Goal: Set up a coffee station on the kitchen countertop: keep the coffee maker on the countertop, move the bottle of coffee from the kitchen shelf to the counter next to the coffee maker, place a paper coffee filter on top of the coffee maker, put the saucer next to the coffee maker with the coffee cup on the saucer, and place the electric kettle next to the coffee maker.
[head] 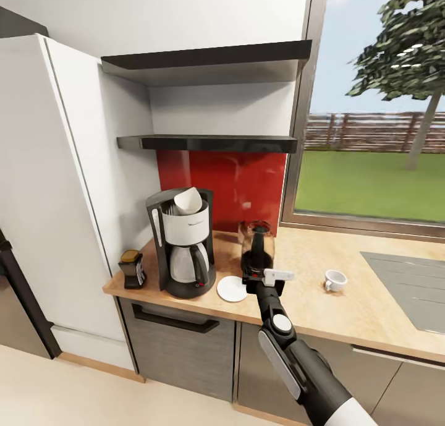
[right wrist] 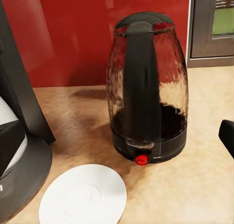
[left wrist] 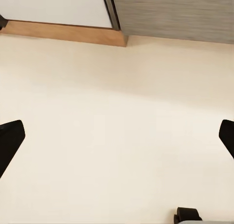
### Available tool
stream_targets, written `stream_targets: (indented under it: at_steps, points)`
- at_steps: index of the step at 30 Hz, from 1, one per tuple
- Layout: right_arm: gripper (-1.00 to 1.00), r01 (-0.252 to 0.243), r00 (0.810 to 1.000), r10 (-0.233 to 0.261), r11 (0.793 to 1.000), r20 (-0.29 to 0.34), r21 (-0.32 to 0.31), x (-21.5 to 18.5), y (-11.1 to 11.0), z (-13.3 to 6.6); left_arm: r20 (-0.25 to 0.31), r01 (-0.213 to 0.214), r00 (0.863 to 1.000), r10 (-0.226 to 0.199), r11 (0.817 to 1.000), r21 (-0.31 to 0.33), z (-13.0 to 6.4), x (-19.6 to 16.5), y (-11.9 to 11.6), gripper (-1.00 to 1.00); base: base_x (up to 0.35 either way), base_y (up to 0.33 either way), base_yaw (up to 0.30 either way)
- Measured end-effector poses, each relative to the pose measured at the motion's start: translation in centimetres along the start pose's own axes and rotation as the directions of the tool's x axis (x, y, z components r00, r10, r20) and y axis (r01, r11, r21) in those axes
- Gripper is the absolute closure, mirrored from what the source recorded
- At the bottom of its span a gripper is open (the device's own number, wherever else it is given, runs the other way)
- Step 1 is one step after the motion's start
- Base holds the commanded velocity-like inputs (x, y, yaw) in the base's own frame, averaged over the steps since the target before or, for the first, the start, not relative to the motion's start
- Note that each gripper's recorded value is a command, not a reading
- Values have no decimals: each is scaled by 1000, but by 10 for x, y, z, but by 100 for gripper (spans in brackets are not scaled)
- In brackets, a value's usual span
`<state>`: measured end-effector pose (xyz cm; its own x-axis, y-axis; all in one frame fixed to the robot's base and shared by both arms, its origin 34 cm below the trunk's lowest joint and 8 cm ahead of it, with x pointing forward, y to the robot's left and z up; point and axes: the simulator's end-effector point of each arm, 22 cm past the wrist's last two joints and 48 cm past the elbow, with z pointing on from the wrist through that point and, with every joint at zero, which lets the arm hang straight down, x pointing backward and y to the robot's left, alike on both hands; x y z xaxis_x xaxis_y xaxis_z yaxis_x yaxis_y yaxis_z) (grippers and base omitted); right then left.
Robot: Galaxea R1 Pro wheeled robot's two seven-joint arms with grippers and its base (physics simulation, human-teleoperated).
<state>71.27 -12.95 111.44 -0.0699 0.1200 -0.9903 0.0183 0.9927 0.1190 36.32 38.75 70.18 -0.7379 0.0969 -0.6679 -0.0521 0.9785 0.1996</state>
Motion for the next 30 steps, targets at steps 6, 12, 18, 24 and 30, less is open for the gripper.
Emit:
stream_targets:
  at_steps: [6,12,18,24,30]
  points:
    - [-100,5,1000,-5,1000,-13,26,23,-10,2,-2,-1,1000,1,1000,1,-1,1,0,-100,285,0,0]
    - [-100,3,1000,-3,999,-13,35,29,-14,3,-10,-2,1000,2,1000,1,-1,5,0,-100,71,0,0]
    - [-100,3,1000,-2,999,-13,36,30,-15,2,-47,-4,999,4,1000,2,-6,22,1,-100,203,0,0]
    - [-100,4,1000,-4,999,-15,38,31,-16,3,-74,-6,997,6,1000,-1,-9,34,2,-100,206,0,0]
    - [-100,6,1000,-6,999,-18,43,32,-18,3,-76,-6,997,6,1000,0,-9,35,2,-100,107,0,0]
